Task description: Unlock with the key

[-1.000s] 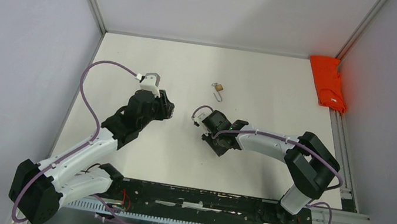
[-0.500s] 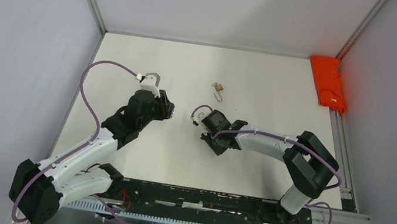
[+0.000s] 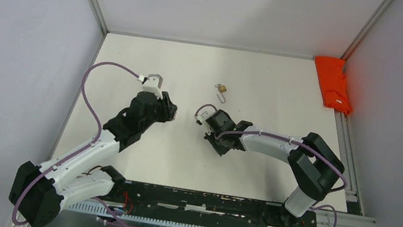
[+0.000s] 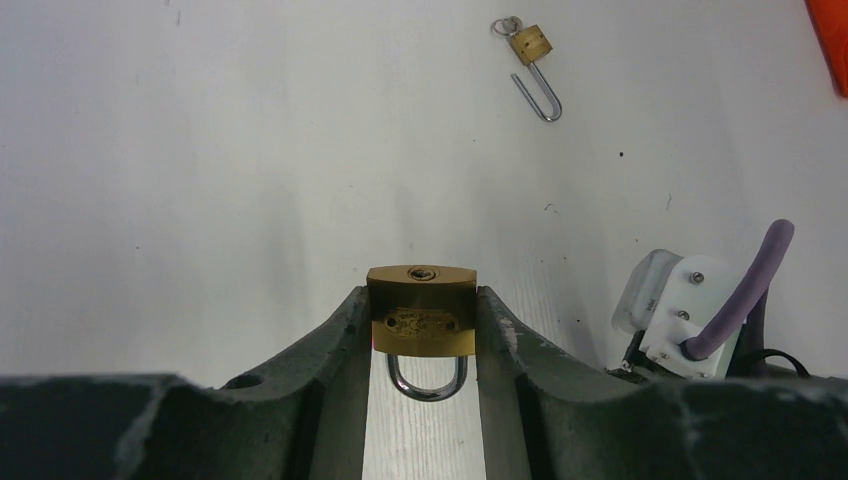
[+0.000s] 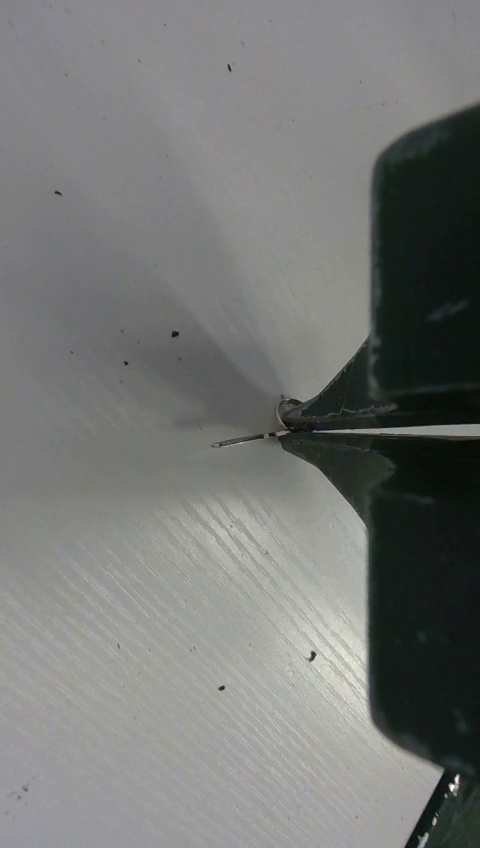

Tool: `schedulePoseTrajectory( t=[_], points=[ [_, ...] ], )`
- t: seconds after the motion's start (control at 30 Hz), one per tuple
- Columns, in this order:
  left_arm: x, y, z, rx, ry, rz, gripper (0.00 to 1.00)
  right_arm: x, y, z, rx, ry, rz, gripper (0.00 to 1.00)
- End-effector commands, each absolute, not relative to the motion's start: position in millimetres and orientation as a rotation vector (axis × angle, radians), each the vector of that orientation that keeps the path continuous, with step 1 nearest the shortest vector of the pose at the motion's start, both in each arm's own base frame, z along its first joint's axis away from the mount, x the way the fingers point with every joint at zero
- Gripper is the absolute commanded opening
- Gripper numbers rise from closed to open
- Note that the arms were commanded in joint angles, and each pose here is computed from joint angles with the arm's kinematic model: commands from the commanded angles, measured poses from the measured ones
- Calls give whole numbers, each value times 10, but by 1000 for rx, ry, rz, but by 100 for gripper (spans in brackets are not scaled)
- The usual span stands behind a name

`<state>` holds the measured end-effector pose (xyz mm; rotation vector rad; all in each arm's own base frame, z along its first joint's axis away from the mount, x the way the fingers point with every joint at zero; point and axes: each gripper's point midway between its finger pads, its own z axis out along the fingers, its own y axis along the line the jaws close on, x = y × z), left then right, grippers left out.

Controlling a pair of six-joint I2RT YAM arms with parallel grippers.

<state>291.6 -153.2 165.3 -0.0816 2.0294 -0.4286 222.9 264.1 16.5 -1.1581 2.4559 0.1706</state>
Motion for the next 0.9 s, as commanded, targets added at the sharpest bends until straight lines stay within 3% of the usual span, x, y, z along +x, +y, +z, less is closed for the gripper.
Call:
schedulePoseTrajectory(
  t=[0.0,0.23,0.57,0.87],
  points=[
    [2977,-1575,1832,-53,1954,-454,2,2298,2760,438,-1112,2399,301,0],
    [2965,-1695,1856,6,1940,-515,2,2223,2904,1230,-1139,2257,699,0],
    [2783,-2470,2581,432,1791,-796,2,2180,2700,2167,-1152,2009,848,0],
    [2502,-2922,2853,944,1792,-452,2,2000,2567,2676,-1081,1861,876,0]
  ],
)
